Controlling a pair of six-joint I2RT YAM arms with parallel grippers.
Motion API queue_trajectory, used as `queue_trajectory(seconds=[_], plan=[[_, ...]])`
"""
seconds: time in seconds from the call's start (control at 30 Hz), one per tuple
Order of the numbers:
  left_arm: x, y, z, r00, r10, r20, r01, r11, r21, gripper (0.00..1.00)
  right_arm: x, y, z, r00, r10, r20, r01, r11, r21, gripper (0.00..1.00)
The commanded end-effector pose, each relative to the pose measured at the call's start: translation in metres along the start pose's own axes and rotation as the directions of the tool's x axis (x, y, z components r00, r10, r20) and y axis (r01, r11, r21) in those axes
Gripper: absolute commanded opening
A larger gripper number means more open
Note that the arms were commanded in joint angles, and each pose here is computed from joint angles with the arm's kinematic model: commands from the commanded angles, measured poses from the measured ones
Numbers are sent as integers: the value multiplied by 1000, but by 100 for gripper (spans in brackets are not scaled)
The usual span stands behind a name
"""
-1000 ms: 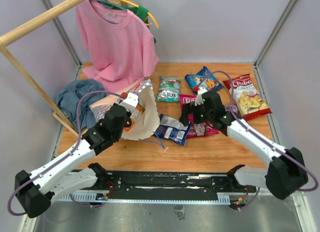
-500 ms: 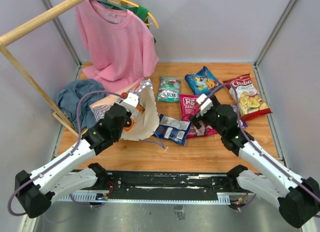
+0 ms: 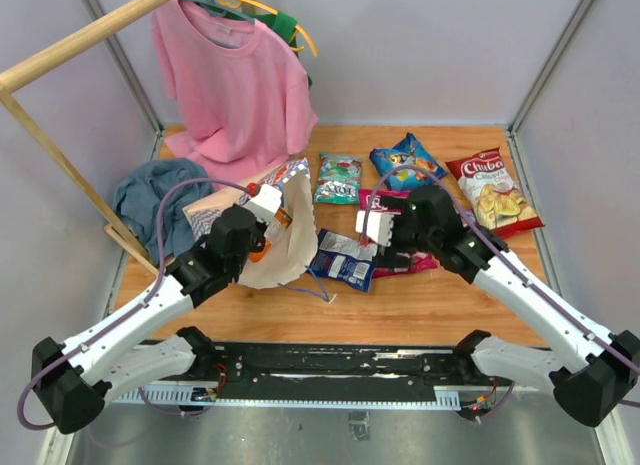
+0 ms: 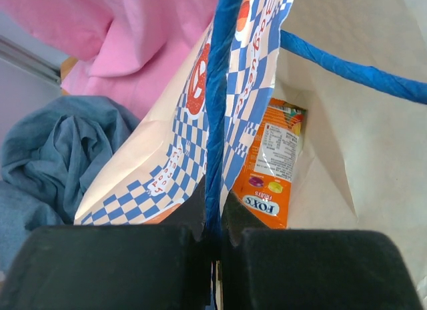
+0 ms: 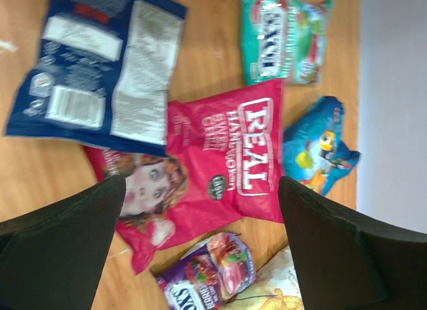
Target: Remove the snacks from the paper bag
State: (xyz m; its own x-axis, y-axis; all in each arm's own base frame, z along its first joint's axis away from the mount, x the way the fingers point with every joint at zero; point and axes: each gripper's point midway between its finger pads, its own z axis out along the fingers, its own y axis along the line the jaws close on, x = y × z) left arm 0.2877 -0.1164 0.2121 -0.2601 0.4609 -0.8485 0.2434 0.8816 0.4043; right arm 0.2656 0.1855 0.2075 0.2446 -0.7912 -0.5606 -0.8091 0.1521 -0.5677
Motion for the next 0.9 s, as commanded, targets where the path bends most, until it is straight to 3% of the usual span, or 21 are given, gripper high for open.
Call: queue_trajectory(seconds=[0.0, 0.23, 0.57, 0.87], plan=[[-14, 3, -3, 998, -52, 46, 52, 999, 10, 1, 30, 58, -7, 983, -79, -165, 47, 981, -188, 99], [-14, 5, -6, 997, -57, 51, 56, 998, 9, 1, 52, 88, 19, 967, -163, -195, 128, 975, -183, 98], [-14, 7, -6, 997, -57, 54, 57, 998, 0, 1, 26, 53, 41, 940, -330, -90, 338, 937, 89, 94], [-13, 8, -6, 997, -53, 48, 53, 999, -6, 1, 21, 64, 54, 938, -342, -51, 344, 939, 32, 88]])
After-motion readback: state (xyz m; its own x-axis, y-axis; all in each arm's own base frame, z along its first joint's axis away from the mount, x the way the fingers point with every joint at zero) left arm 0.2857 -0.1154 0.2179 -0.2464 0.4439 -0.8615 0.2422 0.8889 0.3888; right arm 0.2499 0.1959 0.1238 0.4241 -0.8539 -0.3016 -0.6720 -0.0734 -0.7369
